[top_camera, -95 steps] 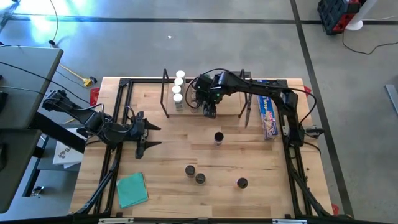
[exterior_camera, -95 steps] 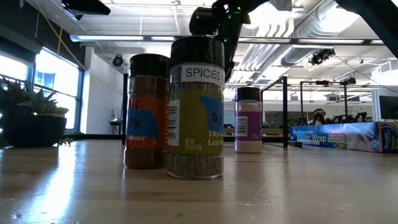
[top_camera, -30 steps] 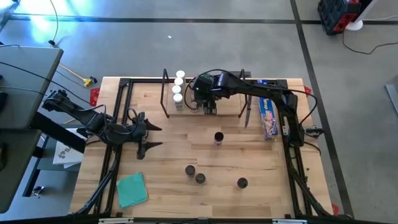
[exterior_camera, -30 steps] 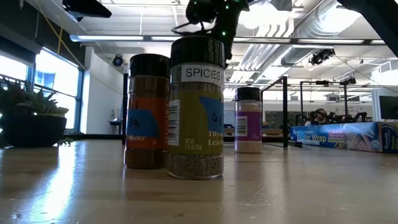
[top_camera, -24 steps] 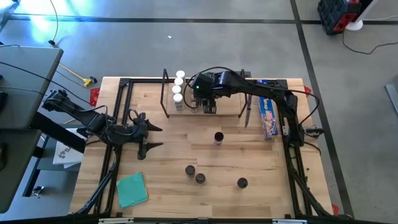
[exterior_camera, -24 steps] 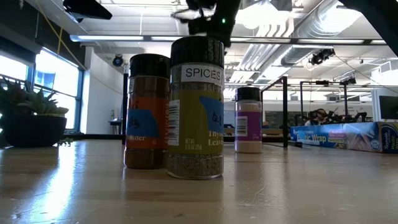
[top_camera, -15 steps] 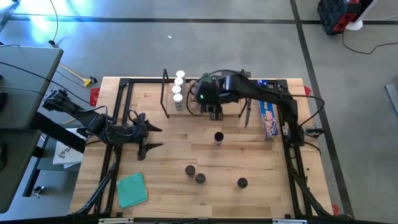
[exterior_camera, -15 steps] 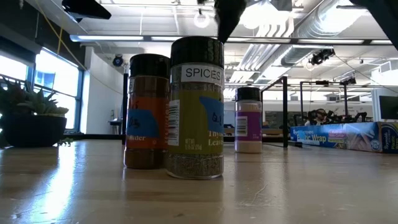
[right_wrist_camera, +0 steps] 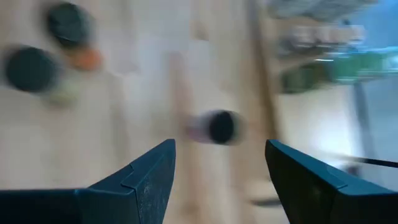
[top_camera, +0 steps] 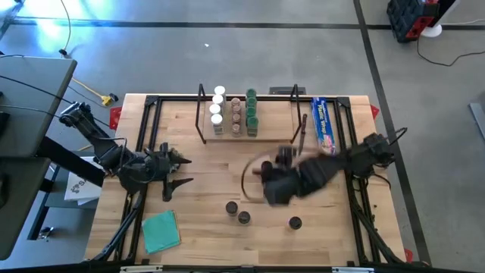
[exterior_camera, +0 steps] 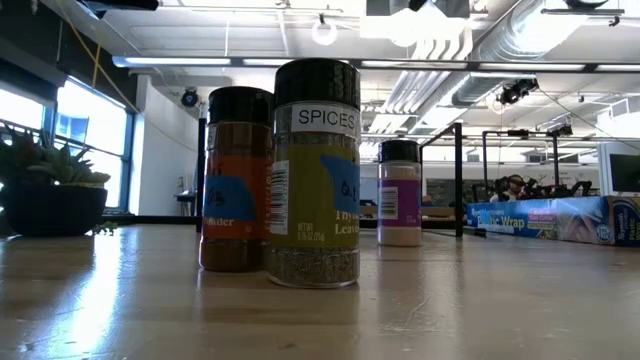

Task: Shelf spices
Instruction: Put the black seasoning bottle on the shelf

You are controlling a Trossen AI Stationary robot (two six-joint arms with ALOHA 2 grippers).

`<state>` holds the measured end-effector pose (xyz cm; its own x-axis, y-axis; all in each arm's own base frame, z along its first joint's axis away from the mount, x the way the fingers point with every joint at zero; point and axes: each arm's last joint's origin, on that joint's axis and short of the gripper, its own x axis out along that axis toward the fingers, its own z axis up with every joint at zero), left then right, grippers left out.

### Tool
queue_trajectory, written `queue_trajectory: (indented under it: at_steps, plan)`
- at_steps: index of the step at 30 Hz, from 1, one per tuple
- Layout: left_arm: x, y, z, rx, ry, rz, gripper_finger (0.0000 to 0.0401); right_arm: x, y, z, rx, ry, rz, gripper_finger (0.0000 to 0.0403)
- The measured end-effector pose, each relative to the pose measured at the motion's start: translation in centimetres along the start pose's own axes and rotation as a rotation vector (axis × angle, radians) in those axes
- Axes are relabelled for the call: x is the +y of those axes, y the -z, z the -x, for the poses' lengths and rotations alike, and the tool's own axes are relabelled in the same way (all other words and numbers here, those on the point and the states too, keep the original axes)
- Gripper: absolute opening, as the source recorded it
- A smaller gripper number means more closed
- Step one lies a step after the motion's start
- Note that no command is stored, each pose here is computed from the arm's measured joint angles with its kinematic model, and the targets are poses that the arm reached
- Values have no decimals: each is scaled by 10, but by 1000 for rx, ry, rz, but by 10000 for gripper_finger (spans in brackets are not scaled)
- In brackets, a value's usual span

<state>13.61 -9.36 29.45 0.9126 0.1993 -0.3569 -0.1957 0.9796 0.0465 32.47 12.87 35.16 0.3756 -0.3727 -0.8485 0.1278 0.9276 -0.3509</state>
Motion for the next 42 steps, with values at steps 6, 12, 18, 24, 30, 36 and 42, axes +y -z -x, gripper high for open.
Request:
queue_trajectory:
  at_steps: [6,12,18,24,30,36,42]
  plan:
    - [-13,7,-2,-29,-81,3,278,68,24,-27,-118,-78,-52,243]
    - [-22,12,-5,-13,-69,17,278,58,35,-62,-128,105,-39,234]
    - [-23,12,-4,-13,-72,28,278,19,29,-82,-102,64,2,232]
    - [-22,13,-4,-10,-77,25,278,-14,32,-110,-67,-99,-31,232]
    - [-22,13,-4,-4,-73,20,278,-29,36,-133,-58,-123,-94,232]
    - [-22,14,-4,-3,-71,19,278,-33,38,-139,-39,-125,-103,232]
    - [-22,14,-4,-2,-70,19,278,-41,37,-143,-26,-114,-133,232]
